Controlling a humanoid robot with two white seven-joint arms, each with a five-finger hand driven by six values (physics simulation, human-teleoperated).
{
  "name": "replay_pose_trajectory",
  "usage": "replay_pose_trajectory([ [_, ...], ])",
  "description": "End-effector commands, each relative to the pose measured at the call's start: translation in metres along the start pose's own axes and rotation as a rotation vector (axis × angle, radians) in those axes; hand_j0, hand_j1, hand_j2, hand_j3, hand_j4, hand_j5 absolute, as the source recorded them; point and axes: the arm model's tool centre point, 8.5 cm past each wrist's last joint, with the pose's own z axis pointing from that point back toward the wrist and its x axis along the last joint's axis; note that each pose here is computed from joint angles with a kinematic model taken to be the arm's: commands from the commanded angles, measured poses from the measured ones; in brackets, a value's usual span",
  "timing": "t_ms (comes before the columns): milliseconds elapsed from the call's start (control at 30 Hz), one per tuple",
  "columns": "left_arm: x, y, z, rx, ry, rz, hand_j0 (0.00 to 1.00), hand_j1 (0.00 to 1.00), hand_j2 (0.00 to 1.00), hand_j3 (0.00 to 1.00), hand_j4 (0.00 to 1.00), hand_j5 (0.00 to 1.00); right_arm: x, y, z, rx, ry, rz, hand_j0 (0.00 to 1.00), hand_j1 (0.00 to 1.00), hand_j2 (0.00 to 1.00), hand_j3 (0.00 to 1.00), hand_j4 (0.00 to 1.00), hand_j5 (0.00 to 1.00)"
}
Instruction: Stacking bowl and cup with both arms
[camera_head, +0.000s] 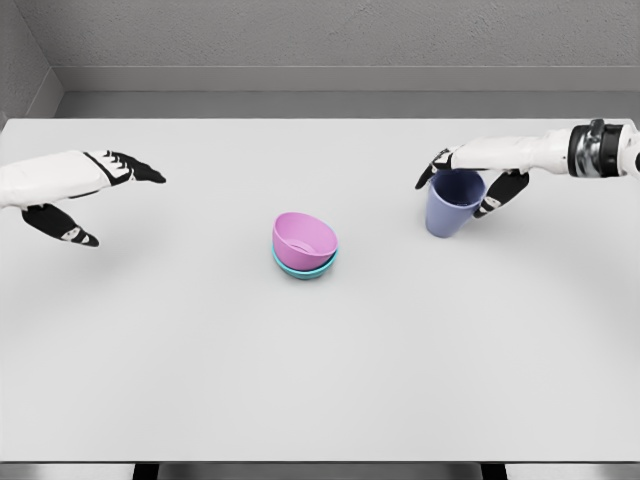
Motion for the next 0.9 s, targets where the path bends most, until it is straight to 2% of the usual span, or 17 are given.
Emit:
replay_pose_trajectory([
  [0, 0.000, 0.000, 0.000, 0.003, 0.000, 0.006, 1.00, 1.00, 1.00, 1.00, 1.00, 1.00, 0.000, 0.001, 0.000, 0.004, 0.001, 0.003, 0.77, 0.77, 0.77, 0.77, 0.77, 0.77],
  [400, 0.001, -0.001, -0.003, 0.009, -0.007, 0.011, 1.00, 1.00, 1.00, 1.00, 1.00, 1.00, 0.001, 0.000, 0.000, 0.005, -0.002, 0.005, 0.76, 0.76, 0.76, 0.76, 0.76, 0.76],
  [567, 0.001, -0.001, -0.004, 0.007, -0.007, 0.011, 1.00, 1.00, 1.00, 1.00, 1.00, 1.00, 0.003, -0.008, 0.001, -0.004, -0.003, 0.021, 0.73, 0.73, 0.73, 0.73, 0.73, 0.73],
  [867, 0.002, -0.002, -0.008, 0.012, -0.015, 0.014, 1.00, 1.00, 1.00, 1.00, 1.00, 1.00, 0.005, -0.011, 0.001, -0.006, -0.007, 0.029, 0.70, 0.70, 0.70, 0.70, 0.70, 0.70],
])
